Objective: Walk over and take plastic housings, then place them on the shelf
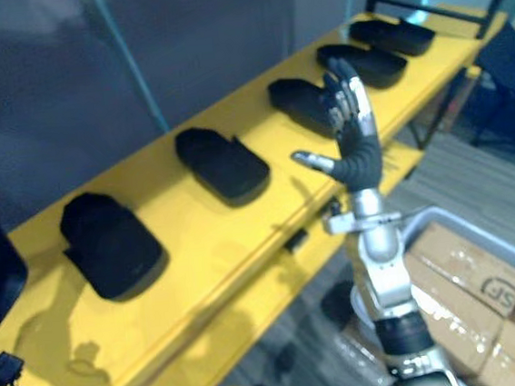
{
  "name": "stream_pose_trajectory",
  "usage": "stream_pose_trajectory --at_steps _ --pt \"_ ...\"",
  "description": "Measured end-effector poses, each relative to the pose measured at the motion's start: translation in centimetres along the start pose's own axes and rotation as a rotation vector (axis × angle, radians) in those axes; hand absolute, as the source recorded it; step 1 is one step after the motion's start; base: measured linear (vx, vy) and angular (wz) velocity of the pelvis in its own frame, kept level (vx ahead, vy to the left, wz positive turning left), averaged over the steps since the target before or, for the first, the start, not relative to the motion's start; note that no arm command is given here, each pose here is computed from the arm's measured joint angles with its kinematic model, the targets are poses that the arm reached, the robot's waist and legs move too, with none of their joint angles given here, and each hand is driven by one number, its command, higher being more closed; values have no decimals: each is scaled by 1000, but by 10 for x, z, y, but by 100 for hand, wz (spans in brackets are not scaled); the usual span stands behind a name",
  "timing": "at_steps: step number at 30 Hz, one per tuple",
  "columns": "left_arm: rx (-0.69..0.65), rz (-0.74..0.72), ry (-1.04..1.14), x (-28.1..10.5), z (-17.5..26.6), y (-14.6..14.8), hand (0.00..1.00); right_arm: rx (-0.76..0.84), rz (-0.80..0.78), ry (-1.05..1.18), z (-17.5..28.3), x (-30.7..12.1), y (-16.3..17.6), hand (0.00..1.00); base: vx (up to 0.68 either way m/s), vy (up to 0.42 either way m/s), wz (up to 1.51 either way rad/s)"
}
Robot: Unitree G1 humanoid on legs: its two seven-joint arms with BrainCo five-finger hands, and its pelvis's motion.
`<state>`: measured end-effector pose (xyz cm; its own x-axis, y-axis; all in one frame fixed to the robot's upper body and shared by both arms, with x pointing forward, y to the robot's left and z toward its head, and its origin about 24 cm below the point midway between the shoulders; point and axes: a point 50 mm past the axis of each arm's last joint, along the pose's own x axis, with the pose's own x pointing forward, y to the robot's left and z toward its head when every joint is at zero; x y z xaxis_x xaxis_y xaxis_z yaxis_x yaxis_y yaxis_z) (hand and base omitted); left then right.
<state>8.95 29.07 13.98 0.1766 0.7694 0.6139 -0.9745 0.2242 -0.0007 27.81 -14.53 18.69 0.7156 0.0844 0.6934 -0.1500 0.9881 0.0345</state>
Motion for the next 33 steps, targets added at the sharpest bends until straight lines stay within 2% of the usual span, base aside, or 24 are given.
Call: stream_pose_trajectory --at_steps 2,5,11,14,16,19,28,33 --pt "-37 22 25 -1 -1 2 100 -4 -7 14 -1 -1 -2 0 -22 1 54" --pt "-170 16 46 -2 1 -7 100 -61 -71 95 -10 -18 -16 0 -36 9 85" --pt "-238 -20 71 -5 3 -14 100 -101 -56 120 -14 -28 -17 0 -18 20 16" --pt "-299 -99 38 -7 10 -26 100 -128 -50 125 -13 -37 -22 0 -26 29 25" --pt "-419 -224 -61 -4 27 -47 100 -214 -76 123 -7 -50 -38 0 43 79 111" --pt "-520 -284 -173 3 45 -62 100 -279 -101 84 3 -52 -56 0 33 53 69" --pt "-518 -332 -199 6 48 -66 100 -271 82 -18 17 -41 -50 0 -40 0 -10" --pt "-469 -302 -230 7 47 -61 100 -253 112 -69 25 -45 -48 0 -123 13 -2"
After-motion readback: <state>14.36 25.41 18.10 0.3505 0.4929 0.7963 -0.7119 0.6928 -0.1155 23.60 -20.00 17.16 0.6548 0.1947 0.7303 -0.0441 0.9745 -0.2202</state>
